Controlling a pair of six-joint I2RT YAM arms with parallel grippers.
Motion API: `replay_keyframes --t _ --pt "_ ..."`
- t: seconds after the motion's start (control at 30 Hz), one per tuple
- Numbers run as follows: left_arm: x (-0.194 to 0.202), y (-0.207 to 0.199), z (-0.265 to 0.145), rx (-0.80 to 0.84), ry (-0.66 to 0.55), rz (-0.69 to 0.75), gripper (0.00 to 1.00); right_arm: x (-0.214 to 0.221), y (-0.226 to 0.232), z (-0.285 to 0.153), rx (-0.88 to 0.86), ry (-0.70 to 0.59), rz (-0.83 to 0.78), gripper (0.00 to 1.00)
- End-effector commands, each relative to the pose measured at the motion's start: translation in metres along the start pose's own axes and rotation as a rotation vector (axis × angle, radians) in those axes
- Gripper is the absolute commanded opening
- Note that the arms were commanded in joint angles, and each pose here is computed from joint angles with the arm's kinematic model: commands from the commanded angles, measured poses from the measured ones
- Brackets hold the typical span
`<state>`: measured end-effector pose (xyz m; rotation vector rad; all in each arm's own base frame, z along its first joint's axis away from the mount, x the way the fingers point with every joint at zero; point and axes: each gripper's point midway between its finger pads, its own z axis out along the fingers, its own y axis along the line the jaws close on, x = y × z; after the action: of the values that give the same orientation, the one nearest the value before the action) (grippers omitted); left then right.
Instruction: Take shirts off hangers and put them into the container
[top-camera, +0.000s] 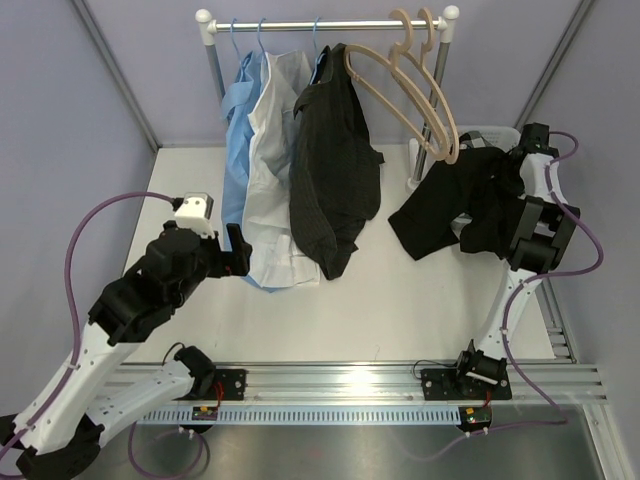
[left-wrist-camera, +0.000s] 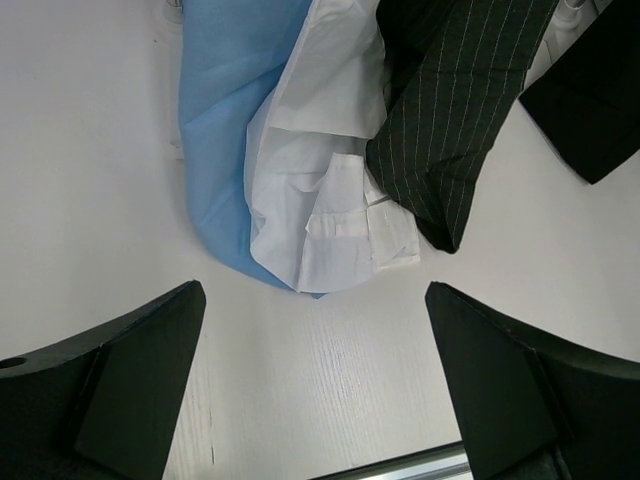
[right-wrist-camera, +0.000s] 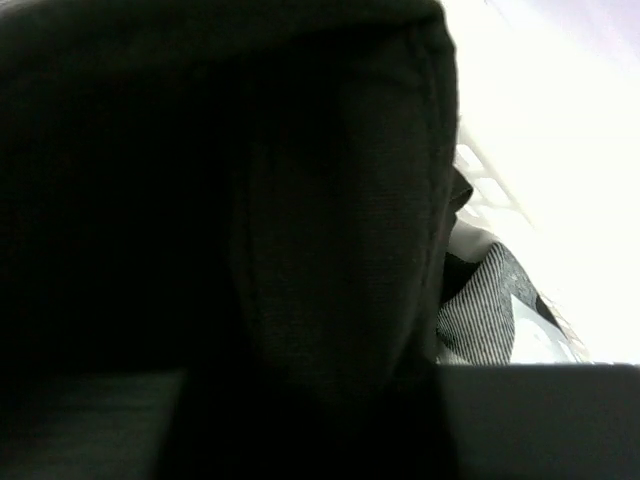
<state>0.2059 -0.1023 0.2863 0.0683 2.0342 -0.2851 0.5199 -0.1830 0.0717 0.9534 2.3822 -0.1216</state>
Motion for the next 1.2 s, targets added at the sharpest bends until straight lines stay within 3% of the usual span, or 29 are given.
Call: replay_keyframes --t 0.0,0.07,0.1,0.2,0.37,0.43,0.53,0.67,0.7,0.73,0.93,1.03,1.17 --pt "-0.014 -0.009 -0.002 0.036 -0.033 -0.021 0.99 0.019 -0.009 -0.016 0.055 0.074 -0.081 0.34" --pt "-0.016 -0.009 -0.003 0.036 -0.041 -0.020 0.99 0.000 -0.006 -0.038 0.028 -0.009 -0.095 0.44" --pt "-0.018 -0.008 -0.004 0.033 -0.048 -0.024 0.99 -0.010 -0.005 -0.049 0.020 -0.045 -0.098 0.57" --pt "-0.020 -0.006 -0.006 0.031 -0.060 -0.025 0.99 -0.047 0.000 -0.100 -0.013 -0.179 -0.112 0.73" --pt "-0.019 -0.009 -0.006 0.042 -0.051 -0.025 0.99 -0.092 0.000 -0.192 -0.047 -0.388 -0.103 0.89" --pt "-0.019 -0.009 -0.006 0.045 -0.051 -0.025 0.99 -0.095 -0.001 -0.210 -0.057 -0.428 -0.100 0.96" --pt "-0.019 -0.010 -0.007 0.050 -0.056 -0.023 0.99 -0.098 -0.004 -0.249 -0.091 -0.505 -0.088 0.99" --pt "-0.019 -0.008 -0.009 0.049 -0.062 -0.020 0.99 -0.058 -0.004 -0.276 -0.183 -0.497 -0.062 0.99" --pt "-0.019 -0.008 -0.008 0.047 -0.062 -0.018 0.99 -0.031 0.000 -0.259 -0.190 -0.446 -0.071 0.99" --pt "-0.020 -0.007 -0.009 0.045 -0.064 -0.017 0.99 -0.034 0.008 -0.280 -0.227 -0.493 -0.058 0.99" --pt "-0.020 -0.010 -0.007 0.055 -0.054 0.004 0.99 0.099 0.015 -0.245 -0.293 -0.294 -0.020 0.99" --pt "-0.020 -0.011 -0.006 0.059 -0.054 0.005 0.99 0.148 0.024 -0.233 -0.340 -0.233 0.031 0.99" --pt "-0.018 -0.015 -0.004 0.074 -0.038 0.014 0.99 0.182 0.043 -0.211 -0.406 -0.171 0.141 1.00"
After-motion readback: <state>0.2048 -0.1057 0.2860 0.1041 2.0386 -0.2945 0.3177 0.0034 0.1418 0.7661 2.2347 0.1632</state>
